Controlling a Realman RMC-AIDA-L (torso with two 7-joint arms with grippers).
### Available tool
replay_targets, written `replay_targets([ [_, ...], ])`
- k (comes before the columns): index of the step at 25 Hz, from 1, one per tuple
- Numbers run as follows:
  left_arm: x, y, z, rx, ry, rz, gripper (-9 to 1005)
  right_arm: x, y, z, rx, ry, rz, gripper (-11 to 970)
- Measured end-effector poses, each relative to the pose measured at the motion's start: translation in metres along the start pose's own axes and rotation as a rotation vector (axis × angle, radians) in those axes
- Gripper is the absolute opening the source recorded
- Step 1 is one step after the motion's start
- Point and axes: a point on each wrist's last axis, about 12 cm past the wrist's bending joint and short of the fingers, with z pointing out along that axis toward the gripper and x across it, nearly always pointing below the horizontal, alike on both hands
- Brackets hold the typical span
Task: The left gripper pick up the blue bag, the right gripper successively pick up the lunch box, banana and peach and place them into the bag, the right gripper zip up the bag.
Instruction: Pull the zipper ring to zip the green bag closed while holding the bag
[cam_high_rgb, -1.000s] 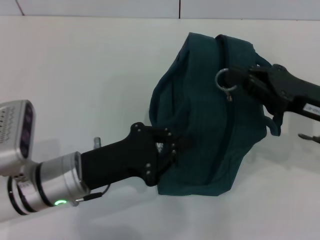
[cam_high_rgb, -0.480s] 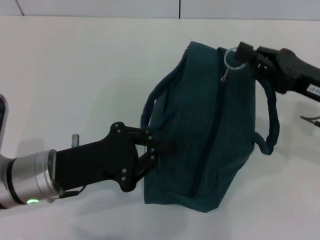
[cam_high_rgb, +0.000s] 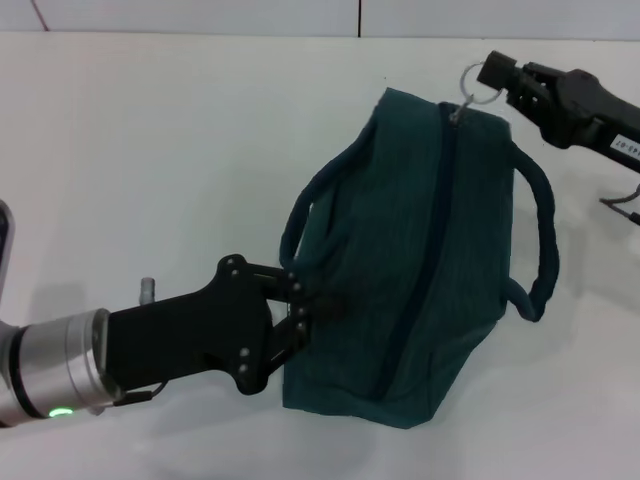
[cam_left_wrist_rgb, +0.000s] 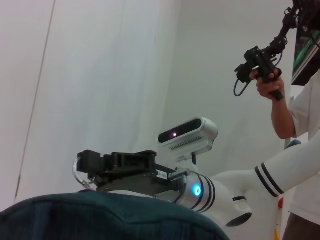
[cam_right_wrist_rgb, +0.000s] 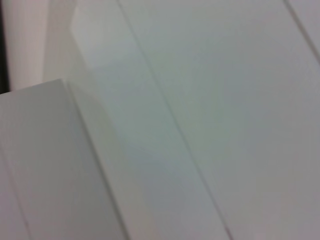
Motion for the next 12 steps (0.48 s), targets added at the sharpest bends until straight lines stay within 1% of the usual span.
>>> replay_targets([
  [9,0.001,-0.001,-0.002,-0.001,0.003,0.0,56,0.002,-0.014,-0.004,0.129,0.003,-0.06,19],
  [12,0.0,-0.001,-0.002,-0.002,0.002,0.0,56,0.005,-0.014,-0.004,0.132,0.017,-0.087,19],
])
